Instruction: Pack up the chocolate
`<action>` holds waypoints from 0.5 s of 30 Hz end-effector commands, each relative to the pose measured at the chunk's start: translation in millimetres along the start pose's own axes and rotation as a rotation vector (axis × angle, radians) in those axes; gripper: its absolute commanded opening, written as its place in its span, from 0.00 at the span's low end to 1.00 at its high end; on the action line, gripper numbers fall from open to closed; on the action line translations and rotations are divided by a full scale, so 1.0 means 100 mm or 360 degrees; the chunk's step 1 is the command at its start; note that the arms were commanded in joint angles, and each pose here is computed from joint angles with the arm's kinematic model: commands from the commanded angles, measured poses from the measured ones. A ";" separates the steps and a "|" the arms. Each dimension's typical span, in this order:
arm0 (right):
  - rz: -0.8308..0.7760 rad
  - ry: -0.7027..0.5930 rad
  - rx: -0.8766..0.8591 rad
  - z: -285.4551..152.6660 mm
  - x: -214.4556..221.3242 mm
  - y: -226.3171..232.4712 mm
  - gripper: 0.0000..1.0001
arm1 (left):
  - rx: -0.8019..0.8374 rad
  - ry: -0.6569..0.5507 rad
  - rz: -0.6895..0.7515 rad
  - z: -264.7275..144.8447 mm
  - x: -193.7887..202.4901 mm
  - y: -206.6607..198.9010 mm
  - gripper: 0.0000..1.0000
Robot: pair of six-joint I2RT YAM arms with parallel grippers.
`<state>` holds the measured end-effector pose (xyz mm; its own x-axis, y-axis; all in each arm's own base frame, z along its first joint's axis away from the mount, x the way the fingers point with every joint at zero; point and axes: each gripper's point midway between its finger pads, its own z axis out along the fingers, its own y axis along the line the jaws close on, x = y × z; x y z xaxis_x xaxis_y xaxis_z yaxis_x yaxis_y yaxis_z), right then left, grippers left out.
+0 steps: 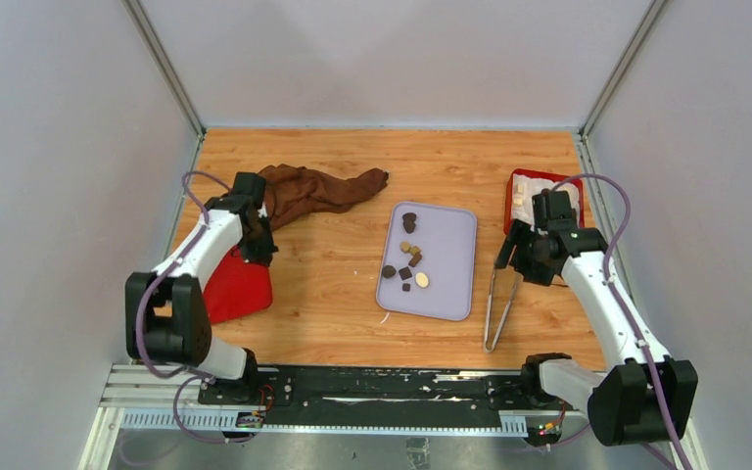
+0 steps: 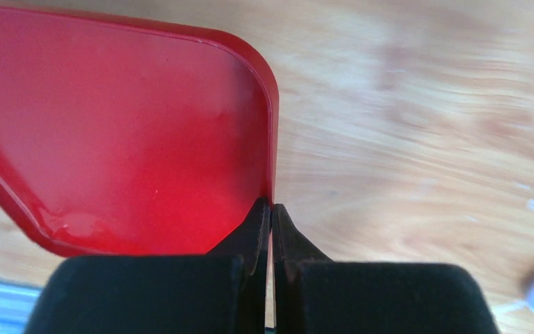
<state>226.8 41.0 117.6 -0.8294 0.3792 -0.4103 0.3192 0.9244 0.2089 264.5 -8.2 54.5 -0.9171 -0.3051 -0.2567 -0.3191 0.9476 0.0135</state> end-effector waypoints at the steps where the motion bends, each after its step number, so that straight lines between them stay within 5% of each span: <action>1: -0.0087 -0.0032 -0.0145 -0.20 -0.23 0.26 0.72 | 0.0439 -0.0272 0.0244 -0.81 -0.19 -0.77 0.00; 9: -0.0261 -0.0068 -0.0654 -0.69 -0.72 1.03 0.74 | 0.1232 -0.0425 0.0589 -2.19 -0.10 -2.04 0.00; 15: -0.0375 0.0044 -0.1482 -1.21 -0.76 1.83 0.73 | 0.2130 -0.0542 0.0779 -3.33 0.09 -2.55 0.00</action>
<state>304.0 124.2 246.9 -0.8171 0.2547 -0.5172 -0.1018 0.8193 0.5643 289.2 -244.3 297.5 -0.7655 -0.0494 -0.6415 0.4263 0.7078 -0.5632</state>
